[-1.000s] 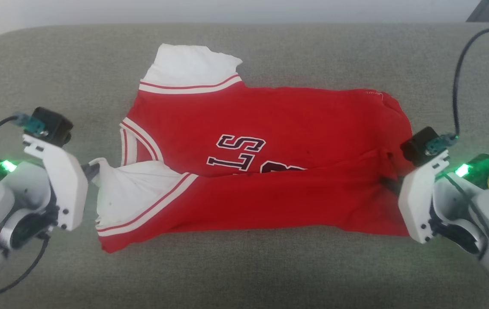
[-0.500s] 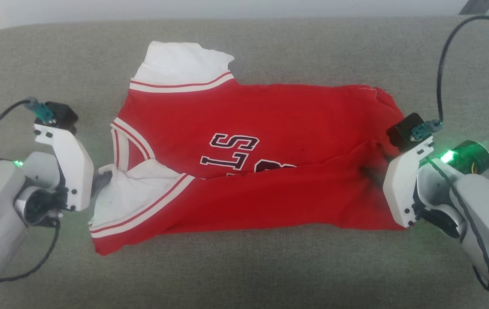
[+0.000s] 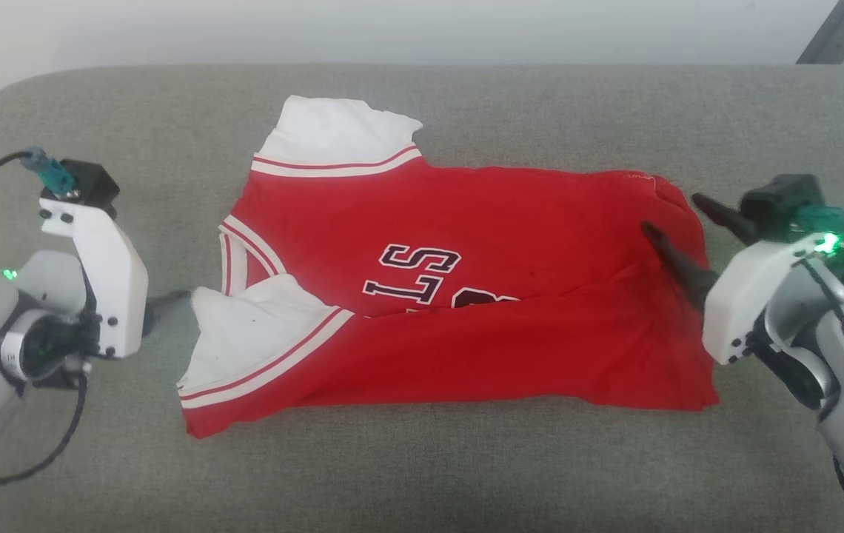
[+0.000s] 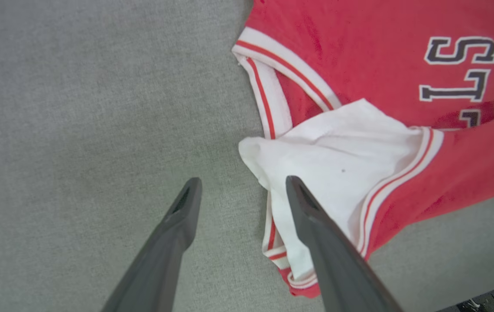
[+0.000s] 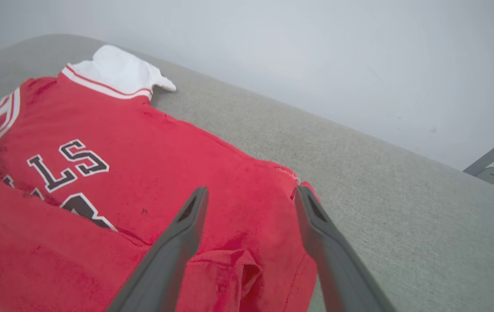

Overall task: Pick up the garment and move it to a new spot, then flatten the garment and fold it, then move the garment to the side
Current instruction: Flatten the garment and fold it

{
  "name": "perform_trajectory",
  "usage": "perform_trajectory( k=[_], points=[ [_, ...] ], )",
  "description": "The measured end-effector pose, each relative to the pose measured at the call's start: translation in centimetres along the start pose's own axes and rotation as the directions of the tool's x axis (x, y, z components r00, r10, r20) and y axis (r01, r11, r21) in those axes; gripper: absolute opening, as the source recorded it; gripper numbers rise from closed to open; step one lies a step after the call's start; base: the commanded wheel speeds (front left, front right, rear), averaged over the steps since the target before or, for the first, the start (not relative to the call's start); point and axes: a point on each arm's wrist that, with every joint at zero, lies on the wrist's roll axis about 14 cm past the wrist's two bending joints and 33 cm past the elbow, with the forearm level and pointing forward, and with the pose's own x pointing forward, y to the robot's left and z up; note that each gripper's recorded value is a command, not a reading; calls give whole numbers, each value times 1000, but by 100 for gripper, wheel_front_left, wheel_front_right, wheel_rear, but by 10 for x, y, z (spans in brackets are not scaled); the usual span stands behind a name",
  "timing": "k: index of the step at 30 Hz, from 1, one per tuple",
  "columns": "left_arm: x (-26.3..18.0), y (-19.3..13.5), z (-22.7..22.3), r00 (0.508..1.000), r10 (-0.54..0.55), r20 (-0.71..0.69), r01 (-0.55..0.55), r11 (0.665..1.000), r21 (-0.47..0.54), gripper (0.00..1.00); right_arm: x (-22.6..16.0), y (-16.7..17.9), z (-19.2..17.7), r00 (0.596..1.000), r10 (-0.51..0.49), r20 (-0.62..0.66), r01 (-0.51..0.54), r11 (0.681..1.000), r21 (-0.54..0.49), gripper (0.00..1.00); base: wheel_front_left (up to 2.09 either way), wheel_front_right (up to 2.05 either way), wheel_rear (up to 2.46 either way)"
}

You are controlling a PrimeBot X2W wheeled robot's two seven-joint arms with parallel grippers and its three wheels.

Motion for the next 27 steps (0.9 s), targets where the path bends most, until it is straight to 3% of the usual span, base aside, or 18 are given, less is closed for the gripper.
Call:
perform_trajectory(
  k=[4,7,12,19,27],
  points=[
    [-11,-6,-9,1000,4,-20,-4,1000,-3,100,-7,-7,17,992,-50,112,50,999,4,100,0,0,0],
    [-19,-18,-21,998,-27,-52,24,998,-53,100,-16,-7,41,965,-87,249,89,996,4,100,0,0,0],
    [-25,-33,-48,988,-51,-144,37,994,-100,100,-34,-7,58,917,-148,371,147,989,32,100,0,0,0],
    [-21,-42,-73,973,-62,-224,38,993,-108,100,-51,-12,61,877,-230,423,217,973,81,100,0,0,0],
    [9,-32,-89,971,-31,-237,5,994,-111,100,-60,-18,40,875,-296,384,271,955,119,100,0,0,0]
  ],
)
